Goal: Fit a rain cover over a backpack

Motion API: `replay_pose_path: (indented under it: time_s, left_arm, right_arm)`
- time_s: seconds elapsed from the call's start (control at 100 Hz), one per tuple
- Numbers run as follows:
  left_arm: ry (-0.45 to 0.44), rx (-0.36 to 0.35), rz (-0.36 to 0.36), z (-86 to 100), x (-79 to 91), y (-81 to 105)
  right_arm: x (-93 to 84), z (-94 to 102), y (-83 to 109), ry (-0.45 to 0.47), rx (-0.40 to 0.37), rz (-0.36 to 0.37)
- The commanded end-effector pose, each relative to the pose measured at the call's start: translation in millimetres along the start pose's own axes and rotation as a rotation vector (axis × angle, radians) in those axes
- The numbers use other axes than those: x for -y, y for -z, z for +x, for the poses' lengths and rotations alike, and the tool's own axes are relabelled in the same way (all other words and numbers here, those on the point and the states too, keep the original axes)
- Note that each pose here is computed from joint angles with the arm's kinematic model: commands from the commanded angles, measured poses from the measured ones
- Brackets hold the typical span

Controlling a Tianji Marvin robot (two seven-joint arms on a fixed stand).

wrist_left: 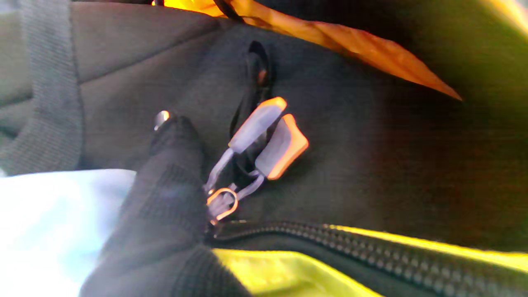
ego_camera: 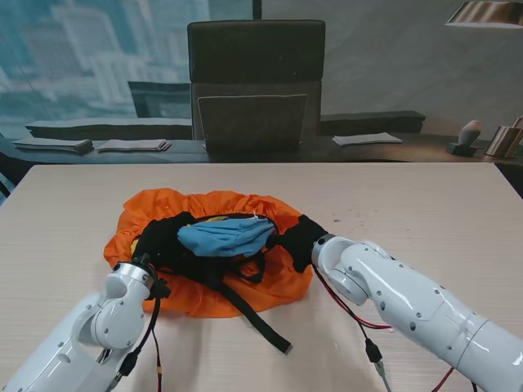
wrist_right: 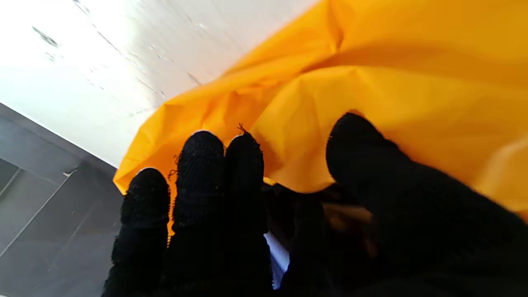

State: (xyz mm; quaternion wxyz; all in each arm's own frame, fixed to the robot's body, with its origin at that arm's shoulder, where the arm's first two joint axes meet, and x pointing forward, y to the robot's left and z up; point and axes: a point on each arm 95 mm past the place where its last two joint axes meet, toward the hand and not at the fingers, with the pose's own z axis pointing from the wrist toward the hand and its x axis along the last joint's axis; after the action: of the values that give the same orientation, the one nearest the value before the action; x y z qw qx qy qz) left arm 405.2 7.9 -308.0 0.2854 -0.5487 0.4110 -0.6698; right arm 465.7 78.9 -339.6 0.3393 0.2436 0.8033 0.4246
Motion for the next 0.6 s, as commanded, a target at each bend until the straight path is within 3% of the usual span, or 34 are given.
replay_pose_path:
  time_s: [0.0,0.59]
  left_arm:
    - [0.017,-0.029,0.002,8.9,1.9,-0.9]
    - [0.042,-0.043,0.009,9.8,1.7,-0.8]
  right_arm:
    - [-10.5,-0.8,-3.3,-0.011,0.003,0.012]
    - [-7.2,18.2,-22.3,0.003,0.072,0.047]
